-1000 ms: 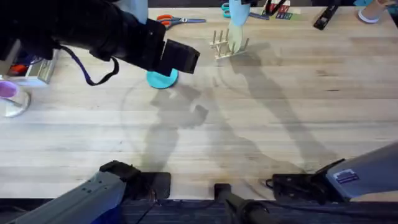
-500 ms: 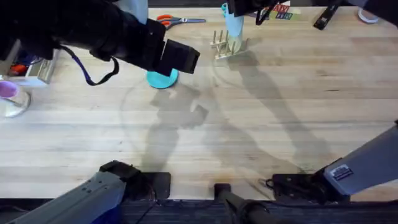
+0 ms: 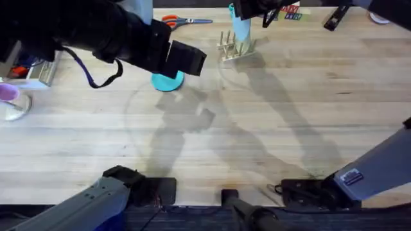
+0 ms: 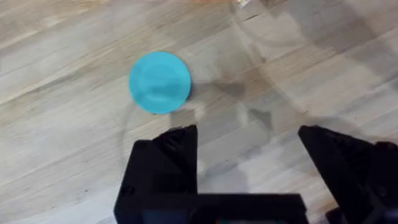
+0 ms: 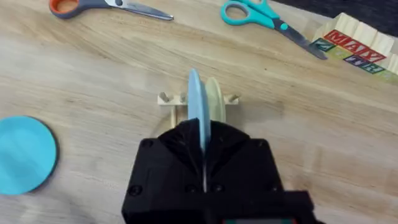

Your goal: Pick up the plates from the table one by one and place each into a slot on the dish rack.

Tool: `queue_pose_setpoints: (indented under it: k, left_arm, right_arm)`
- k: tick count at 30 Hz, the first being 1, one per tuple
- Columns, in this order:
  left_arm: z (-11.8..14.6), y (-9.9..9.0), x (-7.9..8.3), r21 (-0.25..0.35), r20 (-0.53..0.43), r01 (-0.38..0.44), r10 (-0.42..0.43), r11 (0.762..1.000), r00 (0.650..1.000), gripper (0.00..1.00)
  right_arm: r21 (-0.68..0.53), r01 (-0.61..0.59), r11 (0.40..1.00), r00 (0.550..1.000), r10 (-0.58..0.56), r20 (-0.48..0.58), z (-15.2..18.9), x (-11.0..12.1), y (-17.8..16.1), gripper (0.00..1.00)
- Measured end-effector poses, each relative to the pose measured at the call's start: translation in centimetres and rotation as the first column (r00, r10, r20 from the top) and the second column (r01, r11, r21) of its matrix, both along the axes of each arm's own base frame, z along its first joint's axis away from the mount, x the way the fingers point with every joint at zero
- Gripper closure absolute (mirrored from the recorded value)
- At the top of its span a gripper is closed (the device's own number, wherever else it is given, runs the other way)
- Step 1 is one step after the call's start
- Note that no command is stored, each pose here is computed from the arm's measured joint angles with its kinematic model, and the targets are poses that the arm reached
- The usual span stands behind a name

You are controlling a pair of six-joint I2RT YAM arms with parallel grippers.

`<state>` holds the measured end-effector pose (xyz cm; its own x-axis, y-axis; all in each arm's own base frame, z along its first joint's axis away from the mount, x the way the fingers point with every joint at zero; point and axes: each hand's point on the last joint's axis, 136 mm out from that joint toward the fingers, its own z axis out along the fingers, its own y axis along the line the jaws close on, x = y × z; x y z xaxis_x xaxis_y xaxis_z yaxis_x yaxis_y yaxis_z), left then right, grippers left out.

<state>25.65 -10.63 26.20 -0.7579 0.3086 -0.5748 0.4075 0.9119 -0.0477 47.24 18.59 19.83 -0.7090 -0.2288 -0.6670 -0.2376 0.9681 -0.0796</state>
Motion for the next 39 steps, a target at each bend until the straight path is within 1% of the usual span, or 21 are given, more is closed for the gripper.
queue_pose_setpoints:
  k: [28, 39]
  left_arm:
    - [0.0, 0.0, 0.0, 0.0, 0.0, 0.0, 0.0, 1.0, 1.0, 0.007]
    - [0.0, 0.0, 0.0, 0.0, 0.0, 0.0, 0.0, 1.0, 1.0, 0.006]
  right_arm:
    - [-0.011, -0.003, 1.0, 1.0, 0.002, -0.019, -0.3, -0.4, -0.2, 0.974]
    - [-0.021, -0.003, 1.0, 0.999, 0.002, -0.038, -1.4, -0.2, -0.1, 0.974]
